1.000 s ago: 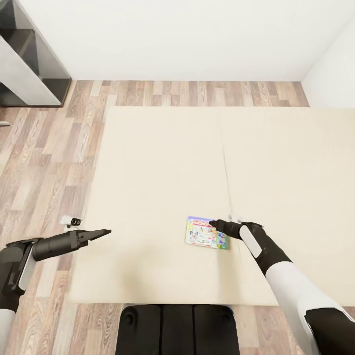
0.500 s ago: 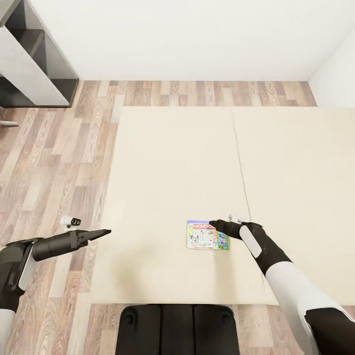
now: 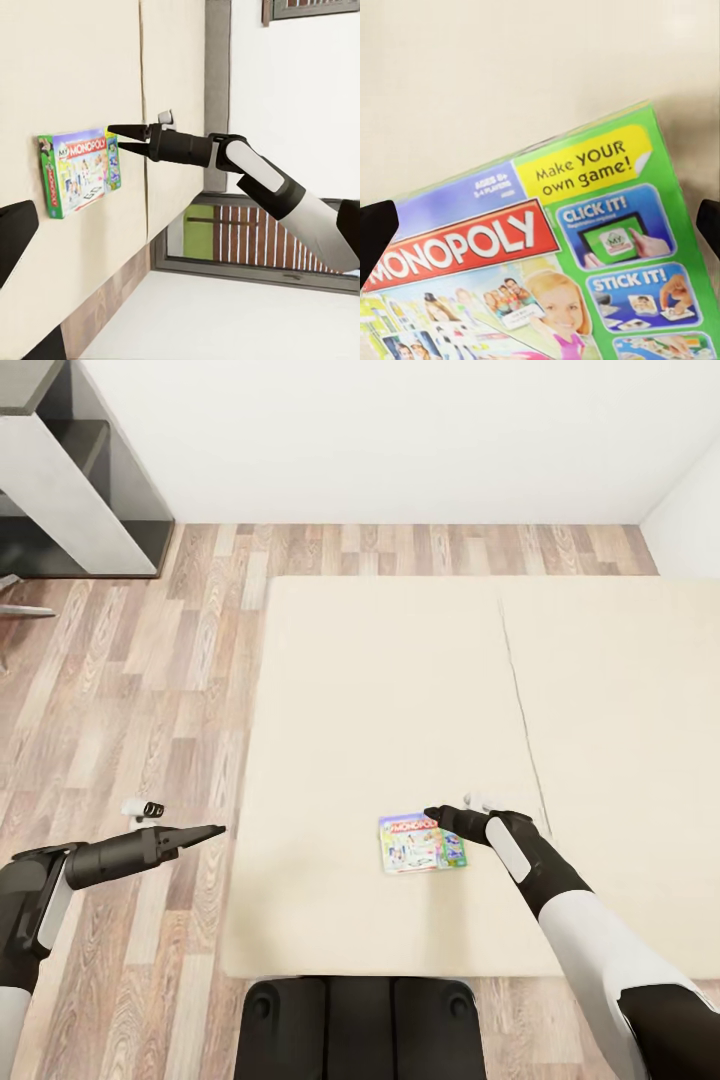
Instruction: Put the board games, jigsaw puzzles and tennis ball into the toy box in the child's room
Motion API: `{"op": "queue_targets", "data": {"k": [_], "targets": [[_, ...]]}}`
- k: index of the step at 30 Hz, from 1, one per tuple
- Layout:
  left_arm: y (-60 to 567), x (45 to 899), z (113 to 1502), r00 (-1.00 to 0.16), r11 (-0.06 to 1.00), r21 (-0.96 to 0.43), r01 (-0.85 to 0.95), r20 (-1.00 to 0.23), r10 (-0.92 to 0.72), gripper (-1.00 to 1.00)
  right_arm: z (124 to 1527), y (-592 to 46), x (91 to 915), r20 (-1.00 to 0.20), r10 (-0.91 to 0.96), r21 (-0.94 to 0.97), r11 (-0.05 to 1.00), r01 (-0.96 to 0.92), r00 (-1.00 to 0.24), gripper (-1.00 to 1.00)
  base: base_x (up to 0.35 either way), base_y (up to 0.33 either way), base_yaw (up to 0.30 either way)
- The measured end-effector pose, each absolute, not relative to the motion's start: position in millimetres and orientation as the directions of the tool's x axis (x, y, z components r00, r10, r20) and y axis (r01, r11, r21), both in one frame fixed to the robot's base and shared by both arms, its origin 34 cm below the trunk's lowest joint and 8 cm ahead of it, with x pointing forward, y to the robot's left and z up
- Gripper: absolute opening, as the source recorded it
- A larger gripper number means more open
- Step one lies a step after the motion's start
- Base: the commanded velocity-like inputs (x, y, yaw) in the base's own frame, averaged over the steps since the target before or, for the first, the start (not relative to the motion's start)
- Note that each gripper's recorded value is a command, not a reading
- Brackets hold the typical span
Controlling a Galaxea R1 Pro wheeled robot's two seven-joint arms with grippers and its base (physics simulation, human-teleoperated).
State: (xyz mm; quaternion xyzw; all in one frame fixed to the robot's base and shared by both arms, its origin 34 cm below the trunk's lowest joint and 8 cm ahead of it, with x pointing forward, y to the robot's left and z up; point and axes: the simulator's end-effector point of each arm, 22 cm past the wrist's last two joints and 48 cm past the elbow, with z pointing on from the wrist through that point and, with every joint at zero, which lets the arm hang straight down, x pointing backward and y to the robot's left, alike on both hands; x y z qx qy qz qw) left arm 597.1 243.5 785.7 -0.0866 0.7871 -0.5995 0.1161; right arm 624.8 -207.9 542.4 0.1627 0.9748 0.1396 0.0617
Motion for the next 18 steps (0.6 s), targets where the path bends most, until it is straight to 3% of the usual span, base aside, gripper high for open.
{"op": "queue_targets", "data": {"k": [18], "targets": [[243.5, 597.1, 785.7, -0.958, 0.266, -0.964, 0.003, -0.079, -0.276, 1.00, 542.4, -207.9, 624.6, -0.075, 0.334, 0.292, 0.908, 0.300, -0.939, 1.00, 0.000, 0.247, 0.000]]}}
